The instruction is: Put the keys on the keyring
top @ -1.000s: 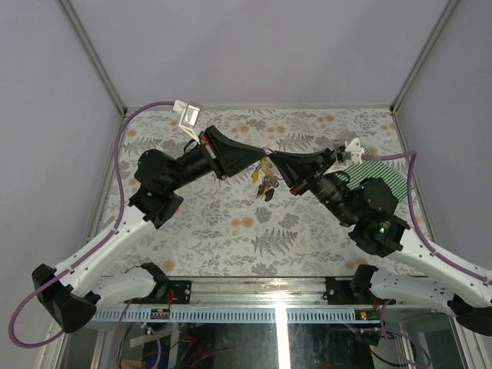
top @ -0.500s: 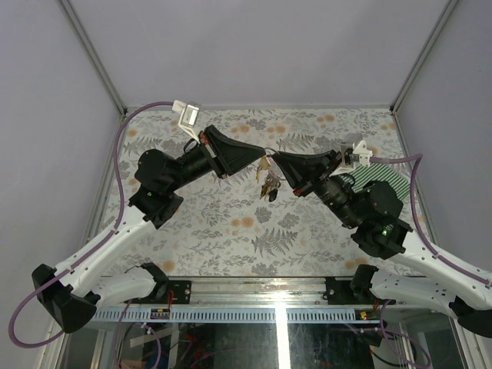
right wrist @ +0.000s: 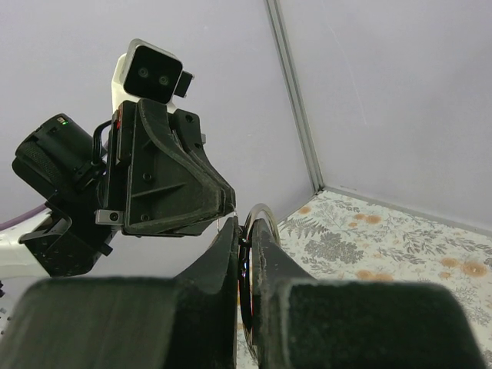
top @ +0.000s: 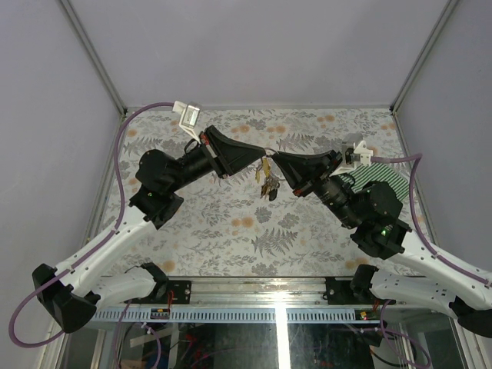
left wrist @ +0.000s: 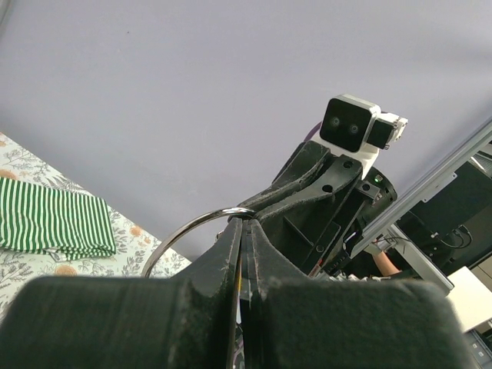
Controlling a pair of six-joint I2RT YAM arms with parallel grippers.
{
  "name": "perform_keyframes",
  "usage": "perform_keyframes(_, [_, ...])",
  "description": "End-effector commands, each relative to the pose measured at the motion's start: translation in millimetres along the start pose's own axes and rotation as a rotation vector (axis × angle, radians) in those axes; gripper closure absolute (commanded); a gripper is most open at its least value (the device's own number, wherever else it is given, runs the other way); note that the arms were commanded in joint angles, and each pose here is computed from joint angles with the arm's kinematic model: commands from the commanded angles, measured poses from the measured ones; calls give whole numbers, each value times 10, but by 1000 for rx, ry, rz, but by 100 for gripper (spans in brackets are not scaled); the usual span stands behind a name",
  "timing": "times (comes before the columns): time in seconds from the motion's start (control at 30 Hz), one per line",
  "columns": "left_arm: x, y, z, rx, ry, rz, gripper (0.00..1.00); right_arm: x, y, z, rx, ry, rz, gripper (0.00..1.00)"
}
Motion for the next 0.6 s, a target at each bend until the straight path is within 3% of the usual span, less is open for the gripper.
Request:
perform_keyframes(0.0, [-3, 15, -18, -28, -26, -3, 100, -11, 88, -387, -53, -151, -31, 100])
perform_keyframes(0.57, [85, 73, -84, -63, -85, -89, 100, 34, 83, -430, -65, -165, -30, 100])
Point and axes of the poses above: each gripper's point midway between its finger pads, its own x axis back along the fingers, its own y axis along the line the jaws close on, z = x × y, the point moved 4 cm from there along x, back along the fingers, and after that the axes turned 8 degrees about x, right-handed, at the moved point
